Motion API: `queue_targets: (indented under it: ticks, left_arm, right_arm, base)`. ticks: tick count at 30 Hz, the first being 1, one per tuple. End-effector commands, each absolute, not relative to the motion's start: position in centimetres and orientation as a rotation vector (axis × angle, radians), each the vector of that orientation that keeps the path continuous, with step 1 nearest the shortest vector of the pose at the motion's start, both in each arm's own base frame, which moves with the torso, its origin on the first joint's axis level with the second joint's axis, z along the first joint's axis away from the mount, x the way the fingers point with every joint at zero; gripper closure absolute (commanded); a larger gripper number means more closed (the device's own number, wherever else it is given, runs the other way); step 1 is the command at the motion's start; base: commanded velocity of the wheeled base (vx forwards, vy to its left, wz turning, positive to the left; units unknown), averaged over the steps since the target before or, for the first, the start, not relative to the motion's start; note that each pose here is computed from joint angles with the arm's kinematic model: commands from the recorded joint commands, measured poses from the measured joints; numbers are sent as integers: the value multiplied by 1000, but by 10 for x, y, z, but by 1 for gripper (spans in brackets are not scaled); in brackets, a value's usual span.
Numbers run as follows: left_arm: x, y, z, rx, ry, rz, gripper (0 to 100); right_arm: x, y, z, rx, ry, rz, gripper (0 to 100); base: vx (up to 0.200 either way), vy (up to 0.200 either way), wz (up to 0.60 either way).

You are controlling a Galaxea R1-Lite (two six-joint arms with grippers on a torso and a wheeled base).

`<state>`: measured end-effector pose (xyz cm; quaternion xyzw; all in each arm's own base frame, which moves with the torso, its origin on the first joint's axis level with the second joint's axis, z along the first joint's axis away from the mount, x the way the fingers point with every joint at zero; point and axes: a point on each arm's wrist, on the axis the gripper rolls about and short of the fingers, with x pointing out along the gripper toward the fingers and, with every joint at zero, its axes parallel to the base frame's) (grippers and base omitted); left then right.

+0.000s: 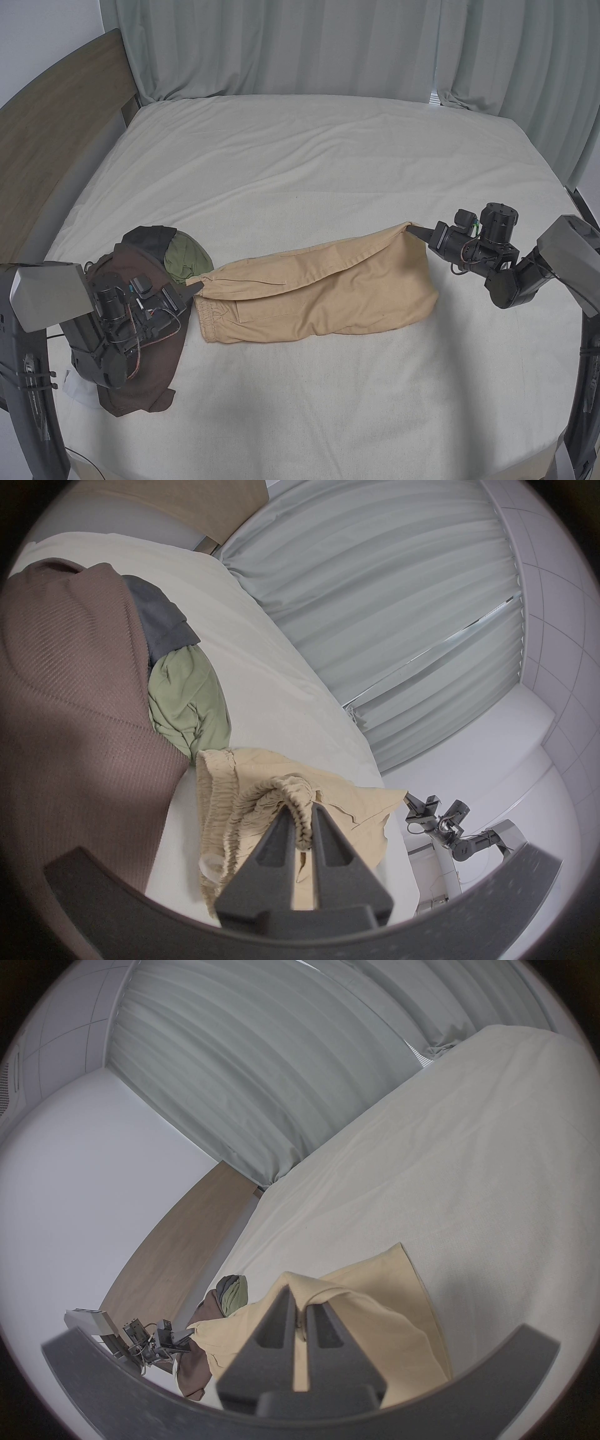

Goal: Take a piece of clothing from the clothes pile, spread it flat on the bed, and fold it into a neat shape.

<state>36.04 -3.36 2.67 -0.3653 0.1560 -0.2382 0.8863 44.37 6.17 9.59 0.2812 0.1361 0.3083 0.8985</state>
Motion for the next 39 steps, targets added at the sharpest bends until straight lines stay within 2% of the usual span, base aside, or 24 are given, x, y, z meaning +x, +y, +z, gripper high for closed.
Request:
queue_targets:
  ticks: [1, 5, 6, 8, 9, 20, 27, 32, 39]
  left_arm:
    - [365, -32, 21, -762, 328, -490, 100]
    - [365, -32, 19, -763, 333, -488, 100]
    - [366, -32, 18, -763, 333, -488, 0]
    - [367, -32, 18, -763, 331, -489, 0]
    - [368, -32, 19, -762, 327, -491, 0]
    - [376, -21, 20, -765, 277, -433, 0]
    - [370, -20, 34, -772, 258, -438, 0]
    - [363, -23, 45, -761, 247, -456, 0]
    - [352, -24, 66, -752, 213, -484, 0]
  right_arm:
    - [449, 61, 87, 584, 288, 635, 100]
    - [450, 63, 85, 583, 288, 638, 100]
    - [451, 63, 85, 583, 286, 638, 100]
    - [451, 64, 84, 583, 288, 640, 100]
    - [453, 65, 84, 584, 288, 641, 0]
    - [451, 66, 91, 582, 258, 603, 0]
    - [435, 66, 115, 586, 230, 617, 0]
    - [410, 83, 124, 629, 239, 666, 0]
    - [377, 79, 99, 638, 213, 710, 0]
  base:
    - [0, 0, 0]
    - [0, 0, 0]
    - [0, 0, 0]
    - [0, 0, 0]
    - [0, 0, 0]
    - [0, 0, 0]
    - [0, 0, 0]
    - [0, 0, 0]
    - [0, 0, 0]
